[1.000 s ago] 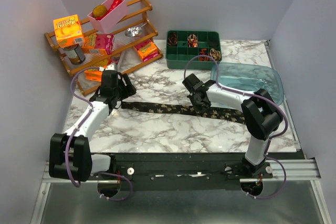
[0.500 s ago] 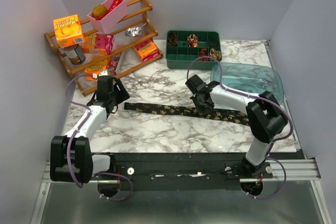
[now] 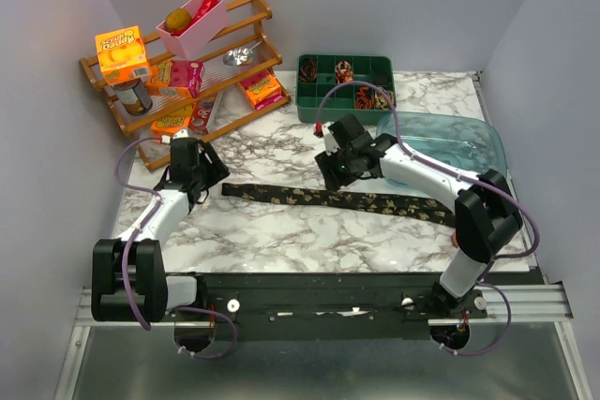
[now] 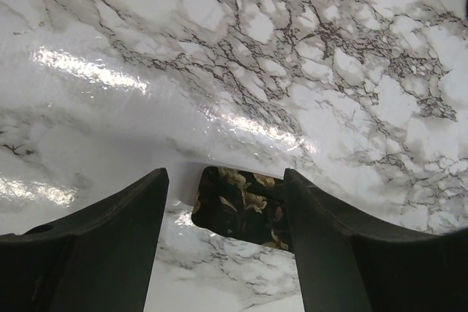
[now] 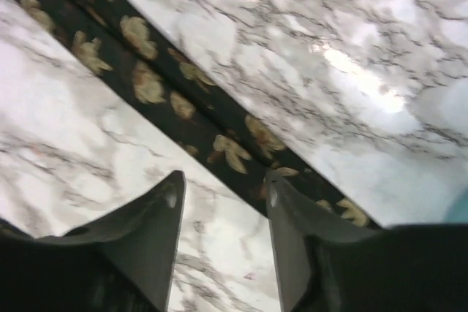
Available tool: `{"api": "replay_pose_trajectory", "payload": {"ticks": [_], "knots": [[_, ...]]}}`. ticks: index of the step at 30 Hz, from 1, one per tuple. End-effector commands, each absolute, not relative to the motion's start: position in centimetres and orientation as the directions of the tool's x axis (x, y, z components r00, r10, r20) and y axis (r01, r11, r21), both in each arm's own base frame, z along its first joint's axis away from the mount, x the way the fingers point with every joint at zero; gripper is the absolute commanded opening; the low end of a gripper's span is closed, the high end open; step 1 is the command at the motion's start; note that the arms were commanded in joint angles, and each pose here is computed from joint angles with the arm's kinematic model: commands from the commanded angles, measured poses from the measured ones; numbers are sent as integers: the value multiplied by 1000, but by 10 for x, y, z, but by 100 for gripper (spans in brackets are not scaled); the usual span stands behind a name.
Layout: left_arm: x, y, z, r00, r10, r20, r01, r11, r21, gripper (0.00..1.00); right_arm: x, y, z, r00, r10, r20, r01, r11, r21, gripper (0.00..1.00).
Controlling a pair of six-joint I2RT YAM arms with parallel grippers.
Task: Roll the ties
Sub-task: Roll the tie at the center of the board.
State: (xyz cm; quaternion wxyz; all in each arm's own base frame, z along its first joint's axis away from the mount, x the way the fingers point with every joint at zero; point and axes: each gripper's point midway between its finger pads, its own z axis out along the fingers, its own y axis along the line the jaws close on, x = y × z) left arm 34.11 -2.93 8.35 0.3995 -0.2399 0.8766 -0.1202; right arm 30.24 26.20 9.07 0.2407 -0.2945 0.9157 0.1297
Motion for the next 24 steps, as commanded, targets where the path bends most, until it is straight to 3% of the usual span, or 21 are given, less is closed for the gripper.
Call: {"api": "replay_pose_trajectory", "payload": {"ticks": [1, 2, 3, 8, 24], "knots": [[341, -34, 78, -572, -531, -625, -311, 846, -433, 75, 303, 309, 101, -567, -554, -610, -763, 633, 134, 77], [342, -34, 79, -570, -531, -627, -308, 846, -435, 75, 301, 317, 101, -550, -566, -614, -779, 613, 133, 86], [342, -35, 79, -571, -531, -626, -304, 845, -439, 75, 304, 326, 107, -529, -568, -631, -791, 599, 124, 89], [342, -38, 78, -579, -531, -618, -294, 843, -450, 75, 314, 356, 88, -460, -634, -621, -836, 545, 63, 96], [341, -41, 75, -594, -528, -607, -283, 844, -456, 75, 321, 383, 40, -359, -735, -575, -902, 432, 10, 99]]}}
